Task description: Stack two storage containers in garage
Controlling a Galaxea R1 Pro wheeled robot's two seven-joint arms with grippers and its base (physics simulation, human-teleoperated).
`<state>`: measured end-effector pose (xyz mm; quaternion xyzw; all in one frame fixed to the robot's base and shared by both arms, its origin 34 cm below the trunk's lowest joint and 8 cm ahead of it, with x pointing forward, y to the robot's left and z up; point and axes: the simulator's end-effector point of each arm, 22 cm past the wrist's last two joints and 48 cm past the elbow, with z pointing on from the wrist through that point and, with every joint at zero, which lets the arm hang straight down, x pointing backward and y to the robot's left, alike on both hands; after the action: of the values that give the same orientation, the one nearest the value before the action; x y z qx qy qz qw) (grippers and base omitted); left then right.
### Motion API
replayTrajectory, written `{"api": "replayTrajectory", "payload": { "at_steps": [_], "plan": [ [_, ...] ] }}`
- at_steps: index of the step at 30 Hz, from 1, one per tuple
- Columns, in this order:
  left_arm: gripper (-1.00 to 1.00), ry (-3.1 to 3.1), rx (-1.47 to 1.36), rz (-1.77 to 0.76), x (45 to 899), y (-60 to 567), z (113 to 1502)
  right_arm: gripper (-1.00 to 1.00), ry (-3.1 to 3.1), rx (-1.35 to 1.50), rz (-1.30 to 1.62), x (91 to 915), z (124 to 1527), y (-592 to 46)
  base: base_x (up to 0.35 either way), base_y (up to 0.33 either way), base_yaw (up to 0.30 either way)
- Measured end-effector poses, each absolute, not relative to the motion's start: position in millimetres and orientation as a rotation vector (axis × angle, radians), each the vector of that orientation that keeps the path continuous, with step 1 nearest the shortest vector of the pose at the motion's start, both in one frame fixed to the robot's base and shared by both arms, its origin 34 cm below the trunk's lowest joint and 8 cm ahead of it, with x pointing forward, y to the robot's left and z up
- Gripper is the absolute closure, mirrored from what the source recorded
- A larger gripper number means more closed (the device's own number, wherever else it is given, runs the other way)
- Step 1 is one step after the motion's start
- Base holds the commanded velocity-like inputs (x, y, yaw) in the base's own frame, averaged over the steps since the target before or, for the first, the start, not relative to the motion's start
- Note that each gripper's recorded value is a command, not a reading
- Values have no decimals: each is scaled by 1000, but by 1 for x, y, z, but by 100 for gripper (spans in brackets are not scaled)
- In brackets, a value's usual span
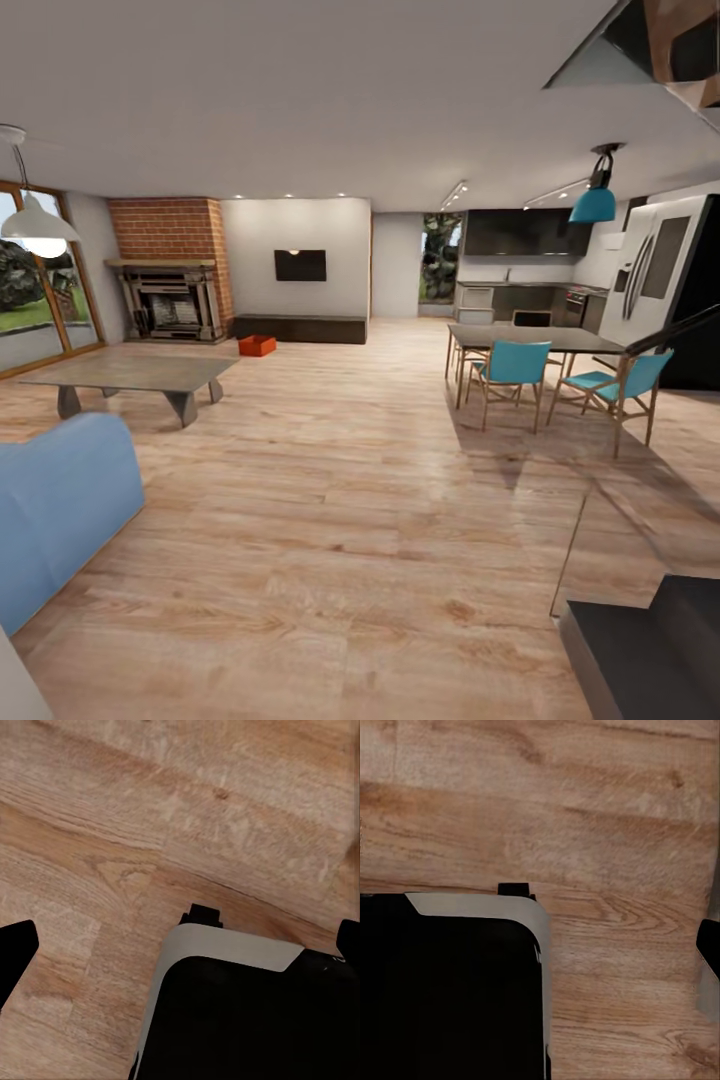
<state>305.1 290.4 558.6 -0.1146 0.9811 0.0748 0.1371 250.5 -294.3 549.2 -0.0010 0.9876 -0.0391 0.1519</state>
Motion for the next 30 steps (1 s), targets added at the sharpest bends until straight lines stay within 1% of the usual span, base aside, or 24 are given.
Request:
{"api": "replayTrajectory", "payload": {
  "at_steps": [30],
  "plan": [
    [-100, 2839, -332, 215, 305, 290, 559, -100, 2827, 3, -114, 252, 550, -295, 323, 0, 2]
  ]
}}
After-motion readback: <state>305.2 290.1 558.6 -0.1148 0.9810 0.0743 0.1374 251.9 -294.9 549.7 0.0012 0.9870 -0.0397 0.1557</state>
